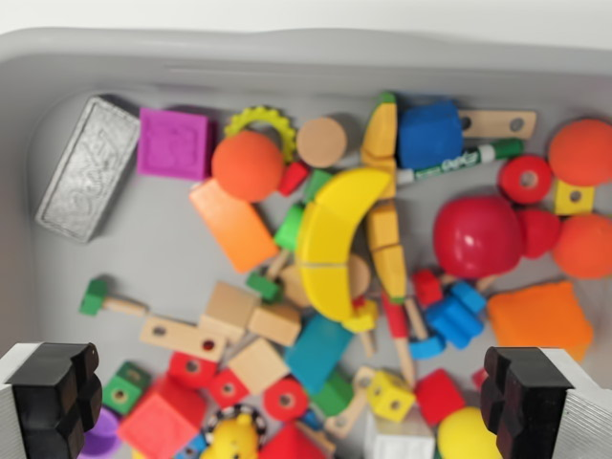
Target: Pick an object from the bin
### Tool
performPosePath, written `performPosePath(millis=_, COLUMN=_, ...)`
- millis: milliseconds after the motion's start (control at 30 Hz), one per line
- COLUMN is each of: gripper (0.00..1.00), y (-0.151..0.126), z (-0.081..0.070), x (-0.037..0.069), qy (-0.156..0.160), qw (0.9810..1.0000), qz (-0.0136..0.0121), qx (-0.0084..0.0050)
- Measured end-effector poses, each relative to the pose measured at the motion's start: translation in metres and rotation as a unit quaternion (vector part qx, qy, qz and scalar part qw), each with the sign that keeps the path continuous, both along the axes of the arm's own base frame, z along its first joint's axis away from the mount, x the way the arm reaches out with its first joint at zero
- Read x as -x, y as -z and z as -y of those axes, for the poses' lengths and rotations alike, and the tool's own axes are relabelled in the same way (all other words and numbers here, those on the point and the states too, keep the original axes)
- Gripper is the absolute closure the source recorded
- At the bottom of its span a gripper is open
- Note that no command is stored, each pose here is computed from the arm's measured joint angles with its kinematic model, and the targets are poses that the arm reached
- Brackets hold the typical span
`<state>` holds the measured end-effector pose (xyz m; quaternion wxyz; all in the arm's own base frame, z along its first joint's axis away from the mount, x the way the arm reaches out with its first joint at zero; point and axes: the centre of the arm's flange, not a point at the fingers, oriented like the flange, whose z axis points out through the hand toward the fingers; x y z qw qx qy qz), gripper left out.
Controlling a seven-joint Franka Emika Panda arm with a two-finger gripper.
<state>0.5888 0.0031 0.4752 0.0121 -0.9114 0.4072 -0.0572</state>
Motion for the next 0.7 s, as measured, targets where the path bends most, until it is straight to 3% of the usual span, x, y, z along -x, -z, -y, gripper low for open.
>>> performPosePath(millis=500, gripper=0.0, y=0.0002, z=0.0, x=0.0001, qy=0.0, qw=1.0, qz=-0.0002, qx=0.0)
performPosePath(millis=700, gripper=0.0, y=0.0027, z=-0.0016, x=0.0001, qy=0.004, qw=1.0, qz=-0.0022, qx=-0.0006)
